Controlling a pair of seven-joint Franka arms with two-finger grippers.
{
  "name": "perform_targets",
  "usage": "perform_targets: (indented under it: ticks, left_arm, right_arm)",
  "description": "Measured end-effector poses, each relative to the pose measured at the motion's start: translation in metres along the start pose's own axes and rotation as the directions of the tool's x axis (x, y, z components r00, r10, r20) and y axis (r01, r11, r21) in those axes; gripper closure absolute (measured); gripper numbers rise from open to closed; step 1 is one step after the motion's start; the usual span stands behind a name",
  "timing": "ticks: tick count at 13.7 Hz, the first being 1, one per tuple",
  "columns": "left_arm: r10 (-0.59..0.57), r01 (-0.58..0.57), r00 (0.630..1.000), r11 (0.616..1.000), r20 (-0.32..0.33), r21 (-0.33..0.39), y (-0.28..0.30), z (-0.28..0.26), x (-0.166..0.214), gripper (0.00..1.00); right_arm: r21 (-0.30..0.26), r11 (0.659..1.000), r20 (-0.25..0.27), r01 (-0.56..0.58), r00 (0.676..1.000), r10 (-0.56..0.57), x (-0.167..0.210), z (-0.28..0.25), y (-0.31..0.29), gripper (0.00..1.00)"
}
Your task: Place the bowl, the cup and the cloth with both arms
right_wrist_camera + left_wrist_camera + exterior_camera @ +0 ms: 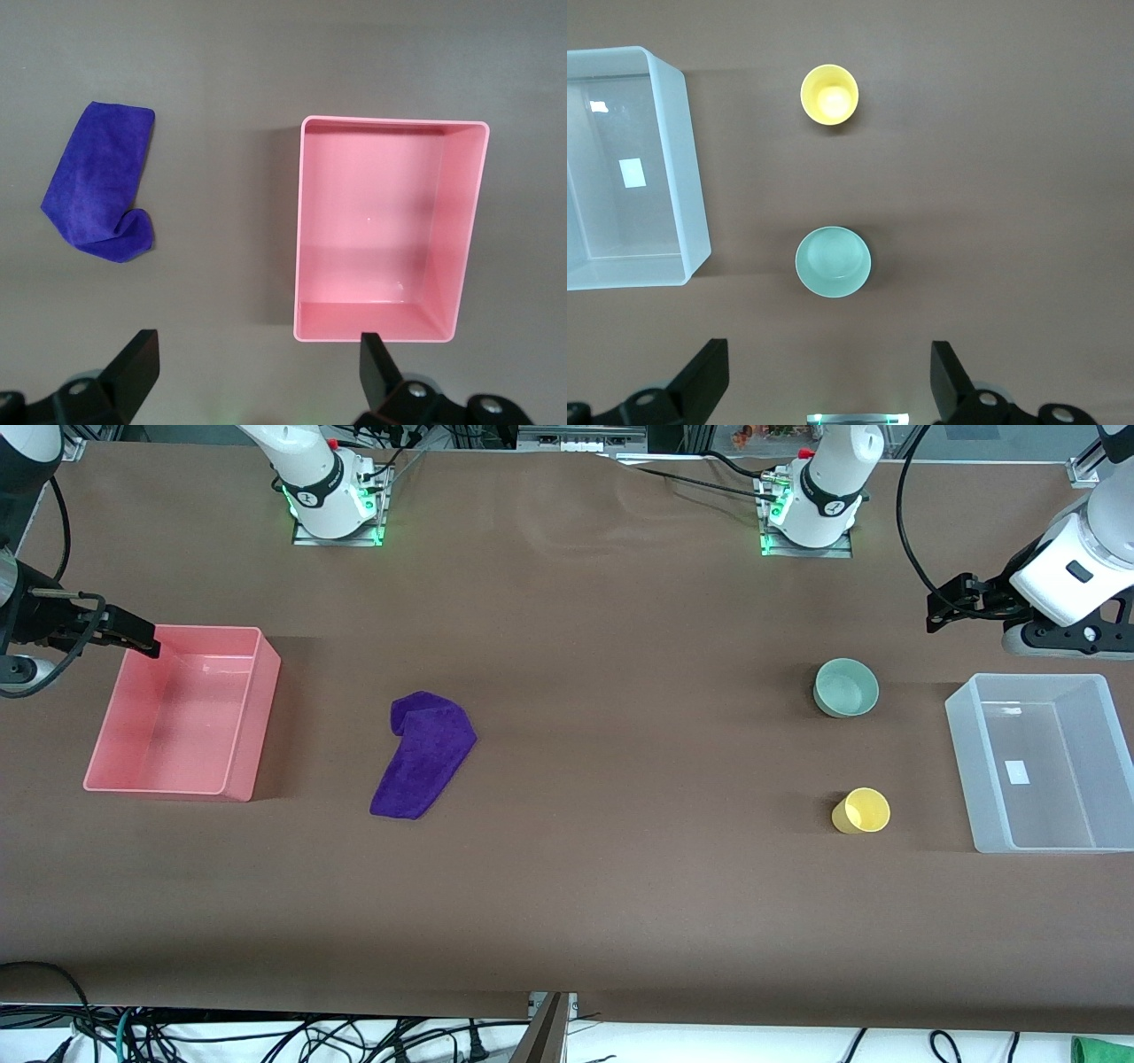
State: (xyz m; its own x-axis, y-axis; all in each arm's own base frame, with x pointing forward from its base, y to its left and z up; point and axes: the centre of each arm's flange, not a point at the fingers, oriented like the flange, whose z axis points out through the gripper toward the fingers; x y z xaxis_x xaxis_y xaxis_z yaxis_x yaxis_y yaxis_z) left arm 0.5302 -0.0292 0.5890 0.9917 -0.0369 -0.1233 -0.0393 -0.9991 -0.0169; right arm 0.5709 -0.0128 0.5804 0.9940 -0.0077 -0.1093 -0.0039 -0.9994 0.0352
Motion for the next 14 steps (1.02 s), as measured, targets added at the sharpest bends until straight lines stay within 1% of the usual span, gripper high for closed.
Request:
perform_targets:
  ticks: [9,12,14]
  left_arm:
    - [0.003,-0.003,1.0,1.0,0.006,0.001,0.002,0.001,-0.001,0.0]
    - [0.003,-0.003,1.0,1.0,0.023,0.001,0.001,0.003,-0.002,0.0]
    - [0.001,0.0,0.999,1.0,0.054,-0.001,-0.001,0.014,-0.002,0.0]
  right_arm:
    - [0.0,1.0,-0.004,0.0,1.0,0.0,0.002,0.002,0.0,0.0]
    - [0.0,1.0,-0.004,0.0,1.0,0.0,0.003,0.002,0.0,0.0]
    - [0.0,1.0,-0.004,0.0,1.0,0.0,0.003,0.002,0.0,0.0]
